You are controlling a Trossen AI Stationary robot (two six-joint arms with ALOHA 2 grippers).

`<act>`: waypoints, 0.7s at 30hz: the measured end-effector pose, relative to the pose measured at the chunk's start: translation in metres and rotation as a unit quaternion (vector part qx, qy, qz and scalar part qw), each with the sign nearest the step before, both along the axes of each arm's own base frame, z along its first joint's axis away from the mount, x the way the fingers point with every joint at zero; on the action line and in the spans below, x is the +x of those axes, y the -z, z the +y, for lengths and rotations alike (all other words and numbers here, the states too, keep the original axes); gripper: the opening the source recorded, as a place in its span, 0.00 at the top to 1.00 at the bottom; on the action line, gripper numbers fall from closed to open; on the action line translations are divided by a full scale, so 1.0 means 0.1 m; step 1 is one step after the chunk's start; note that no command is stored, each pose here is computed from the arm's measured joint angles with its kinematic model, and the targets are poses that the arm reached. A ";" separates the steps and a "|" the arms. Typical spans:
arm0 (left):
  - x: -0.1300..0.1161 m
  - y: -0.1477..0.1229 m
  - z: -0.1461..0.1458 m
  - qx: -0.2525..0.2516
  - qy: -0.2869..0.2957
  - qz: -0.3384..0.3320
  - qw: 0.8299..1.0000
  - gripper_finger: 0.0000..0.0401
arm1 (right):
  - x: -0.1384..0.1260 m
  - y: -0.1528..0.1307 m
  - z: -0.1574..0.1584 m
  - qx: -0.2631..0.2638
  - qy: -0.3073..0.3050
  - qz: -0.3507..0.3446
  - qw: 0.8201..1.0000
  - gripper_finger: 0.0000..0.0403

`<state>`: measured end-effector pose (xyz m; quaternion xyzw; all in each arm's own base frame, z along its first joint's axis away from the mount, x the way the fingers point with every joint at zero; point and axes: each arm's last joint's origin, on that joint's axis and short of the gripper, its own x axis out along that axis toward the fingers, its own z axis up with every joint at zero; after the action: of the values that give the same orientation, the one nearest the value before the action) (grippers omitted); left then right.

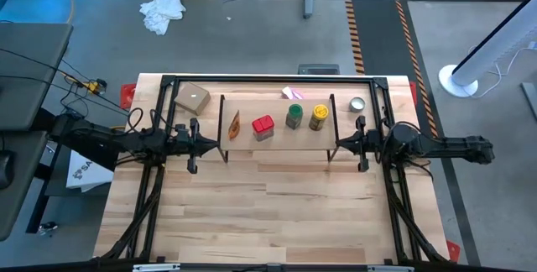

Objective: Shelf spices
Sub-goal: Return to Home Position

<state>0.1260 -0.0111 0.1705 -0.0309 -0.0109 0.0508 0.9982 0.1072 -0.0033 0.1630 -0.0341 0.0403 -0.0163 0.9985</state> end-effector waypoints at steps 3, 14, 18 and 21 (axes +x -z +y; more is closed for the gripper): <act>0.00 0.00 0.00 0.000 0.000 0.000 1.000 1.00 | 0.00 0.00 0.00 0.003 0.001 -0.002 1.000 1.00; 0.00 0.00 0.00 0.000 0.001 0.000 1.000 1.00 | 0.00 -0.05 0.00 0.003 0.004 -0.042 0.999 1.00; 0.00 0.00 0.00 0.000 0.000 0.000 1.000 1.00 | 0.00 -0.05 0.00 0.003 0.004 -0.045 0.999 1.00; 0.00 0.00 0.00 0.000 0.000 0.000 1.000 1.00 | 0.00 -0.06 0.00 0.003 0.004 -0.046 0.999 1.00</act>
<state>0.1260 -0.0111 0.1704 -0.0310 -0.0105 0.0504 0.9982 0.1075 -0.0035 0.1688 -0.0303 -0.0054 -0.0215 0.9993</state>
